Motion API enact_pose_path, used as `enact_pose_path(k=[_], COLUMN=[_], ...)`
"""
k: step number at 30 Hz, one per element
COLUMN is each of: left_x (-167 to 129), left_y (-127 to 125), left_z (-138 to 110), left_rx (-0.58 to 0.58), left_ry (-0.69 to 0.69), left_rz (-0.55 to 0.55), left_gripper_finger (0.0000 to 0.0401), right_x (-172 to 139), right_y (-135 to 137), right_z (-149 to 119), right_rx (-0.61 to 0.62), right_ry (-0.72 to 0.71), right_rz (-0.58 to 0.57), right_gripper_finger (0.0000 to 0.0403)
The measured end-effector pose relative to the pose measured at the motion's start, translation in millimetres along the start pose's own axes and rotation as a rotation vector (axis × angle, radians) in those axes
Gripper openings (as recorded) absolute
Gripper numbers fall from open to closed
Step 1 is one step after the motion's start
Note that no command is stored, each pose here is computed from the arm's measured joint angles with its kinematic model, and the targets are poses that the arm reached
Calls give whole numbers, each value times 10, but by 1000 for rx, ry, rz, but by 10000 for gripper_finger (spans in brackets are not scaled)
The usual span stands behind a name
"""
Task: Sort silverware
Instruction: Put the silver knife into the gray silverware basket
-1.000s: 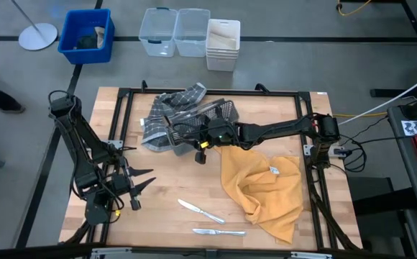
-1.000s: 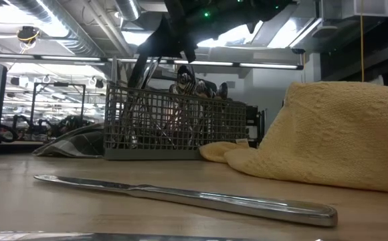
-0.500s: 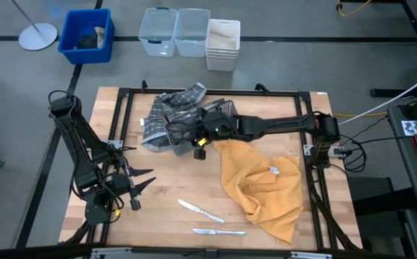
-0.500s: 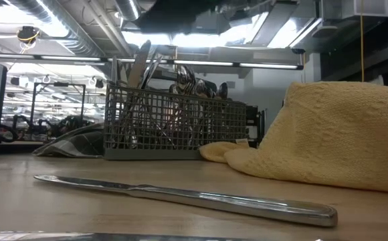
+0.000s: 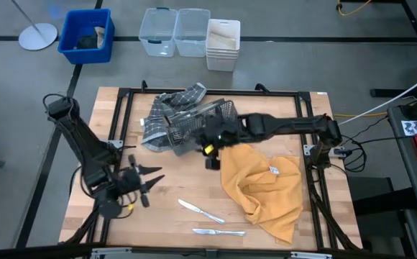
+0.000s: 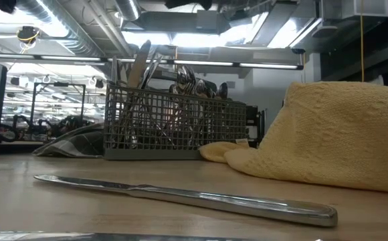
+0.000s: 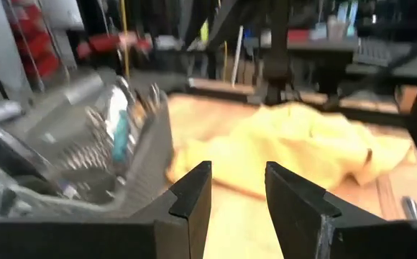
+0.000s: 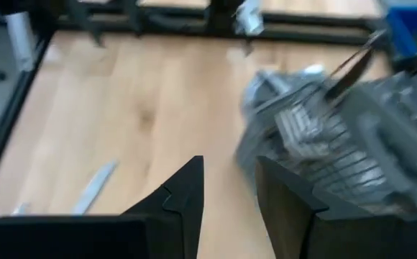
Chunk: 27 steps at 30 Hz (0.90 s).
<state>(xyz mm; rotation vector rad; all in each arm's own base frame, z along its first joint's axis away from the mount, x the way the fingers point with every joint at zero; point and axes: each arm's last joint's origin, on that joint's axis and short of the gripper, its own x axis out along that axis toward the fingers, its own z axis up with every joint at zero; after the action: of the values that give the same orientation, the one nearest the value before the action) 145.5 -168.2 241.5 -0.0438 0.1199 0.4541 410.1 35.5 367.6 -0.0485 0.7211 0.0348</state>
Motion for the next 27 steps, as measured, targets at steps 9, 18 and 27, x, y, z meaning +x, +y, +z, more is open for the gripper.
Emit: enact_pose_path(k=[9, 18, 27], left_x=[547, 799, 918], left_y=[-175, -403, -529], left_z=[-34, -367, -907], left_rx=[34, 132, 344], left_ry=[242, 398, 523], left_rz=[-251, -496, -510], left_gripper_finger=[119, 119, 119], right_x=[-69, -140, 214], right_y=[563, 1232, 1856], right_z=[-207, -454, -1109], right_rx=[71, 28, -88], right_ry=[187, 271, 251], right_rz=[63, 62, 139], right_gripper_finger=[127, 127, 127])
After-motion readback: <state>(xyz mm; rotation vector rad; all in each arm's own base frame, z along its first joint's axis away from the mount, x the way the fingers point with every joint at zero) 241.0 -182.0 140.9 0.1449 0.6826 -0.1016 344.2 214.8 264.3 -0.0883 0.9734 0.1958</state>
